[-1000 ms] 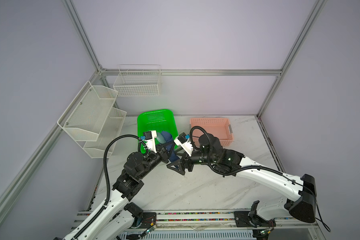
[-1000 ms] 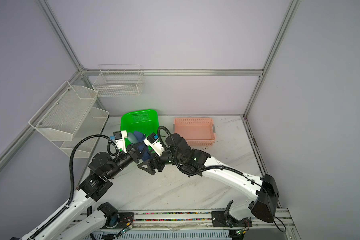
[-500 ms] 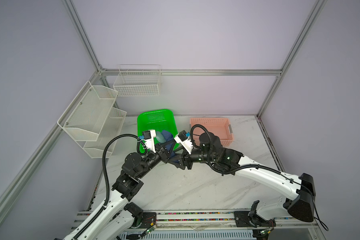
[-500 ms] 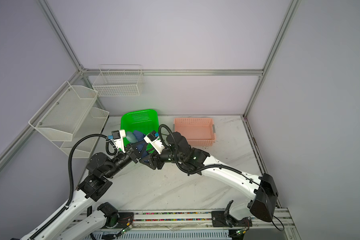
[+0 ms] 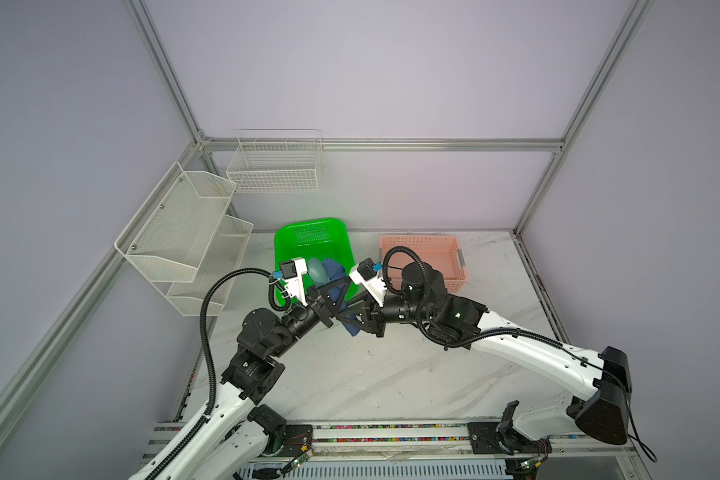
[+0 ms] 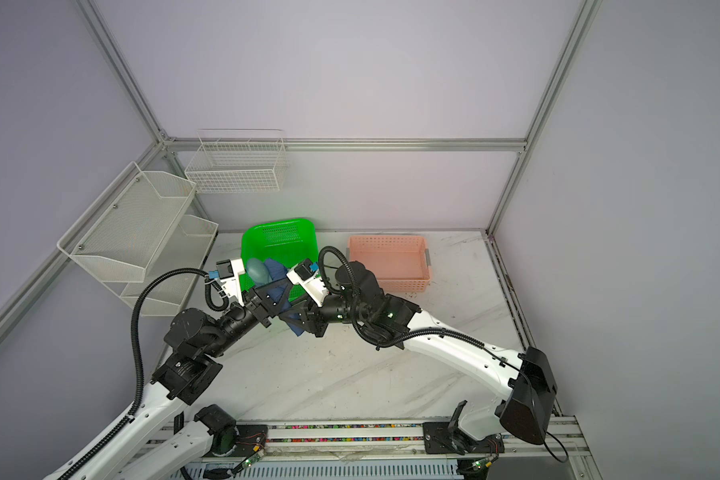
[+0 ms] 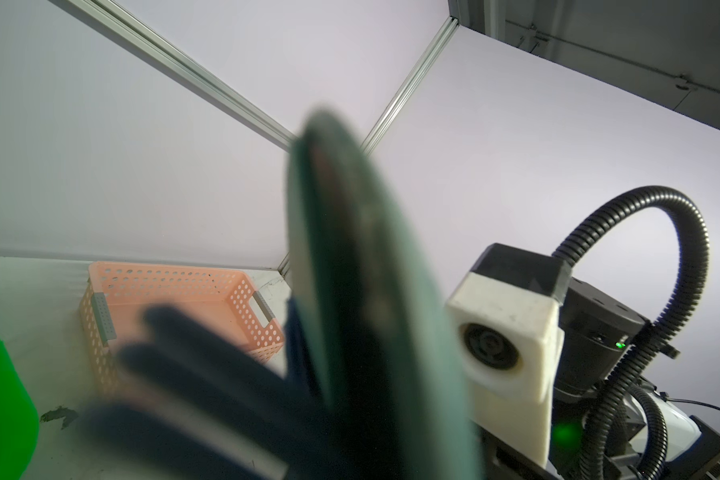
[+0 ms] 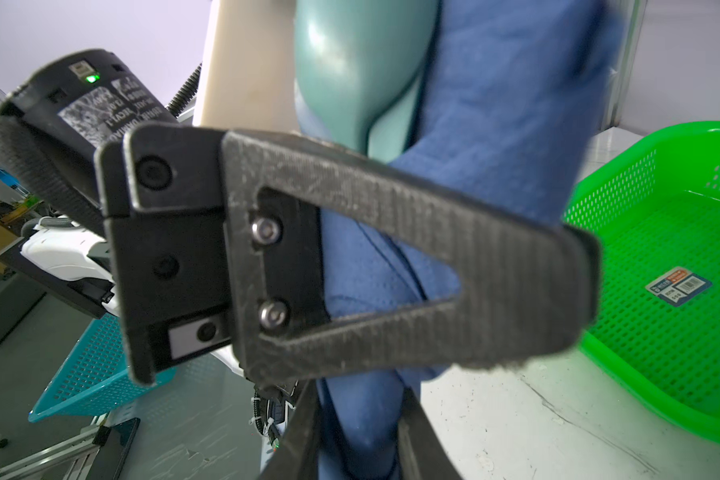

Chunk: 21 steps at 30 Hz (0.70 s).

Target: Place the utensils on the paper napkin and roll it up

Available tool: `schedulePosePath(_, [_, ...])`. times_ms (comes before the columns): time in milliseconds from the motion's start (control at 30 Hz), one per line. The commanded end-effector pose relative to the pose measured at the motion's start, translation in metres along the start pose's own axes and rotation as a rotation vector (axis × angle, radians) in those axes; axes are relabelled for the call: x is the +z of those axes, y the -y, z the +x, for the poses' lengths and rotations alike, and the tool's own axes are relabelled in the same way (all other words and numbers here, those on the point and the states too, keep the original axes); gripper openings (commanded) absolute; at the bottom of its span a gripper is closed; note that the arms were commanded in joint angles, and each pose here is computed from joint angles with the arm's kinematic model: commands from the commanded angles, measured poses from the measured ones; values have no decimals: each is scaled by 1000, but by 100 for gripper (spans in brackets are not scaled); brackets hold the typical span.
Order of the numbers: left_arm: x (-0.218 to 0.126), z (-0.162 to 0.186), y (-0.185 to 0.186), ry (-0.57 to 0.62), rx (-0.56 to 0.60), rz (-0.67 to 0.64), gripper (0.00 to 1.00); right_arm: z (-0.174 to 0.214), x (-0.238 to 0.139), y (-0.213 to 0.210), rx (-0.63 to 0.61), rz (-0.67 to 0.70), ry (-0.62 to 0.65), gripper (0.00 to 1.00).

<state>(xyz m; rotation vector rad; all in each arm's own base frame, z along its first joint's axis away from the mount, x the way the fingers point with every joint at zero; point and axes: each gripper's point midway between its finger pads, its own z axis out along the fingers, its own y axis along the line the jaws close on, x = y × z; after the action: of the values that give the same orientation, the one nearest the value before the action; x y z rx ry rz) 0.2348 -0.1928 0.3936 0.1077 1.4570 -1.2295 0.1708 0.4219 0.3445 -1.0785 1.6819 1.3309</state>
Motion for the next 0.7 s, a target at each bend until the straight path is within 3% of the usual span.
schedulePosePath(0, [-4,-13,34,45,-6,151,0,9,3,-10,7,-46,-14,9])
schedulePosePath(100, [-6,-14,35,50,-8,155,0,4,-3,-12,10,-45,13,4])
schedulePosePath(200, [-7,-16,36,57,-9,155,7,0,-9,-13,21,-55,40,1])
schedulePosePath(300, [-10,-18,36,64,-2,149,23,-9,-20,-19,21,-72,77,0])
schedulePosePath(467, [-12,-21,36,63,1,123,57,-12,-25,-20,27,-70,92,0])
schedulePosePath(567, [-15,-25,33,70,12,88,67,-13,-26,-18,31,-63,96,0])
schedulePosePath(667, [-18,-24,30,53,24,56,71,-19,-32,-19,24,-52,118,0])
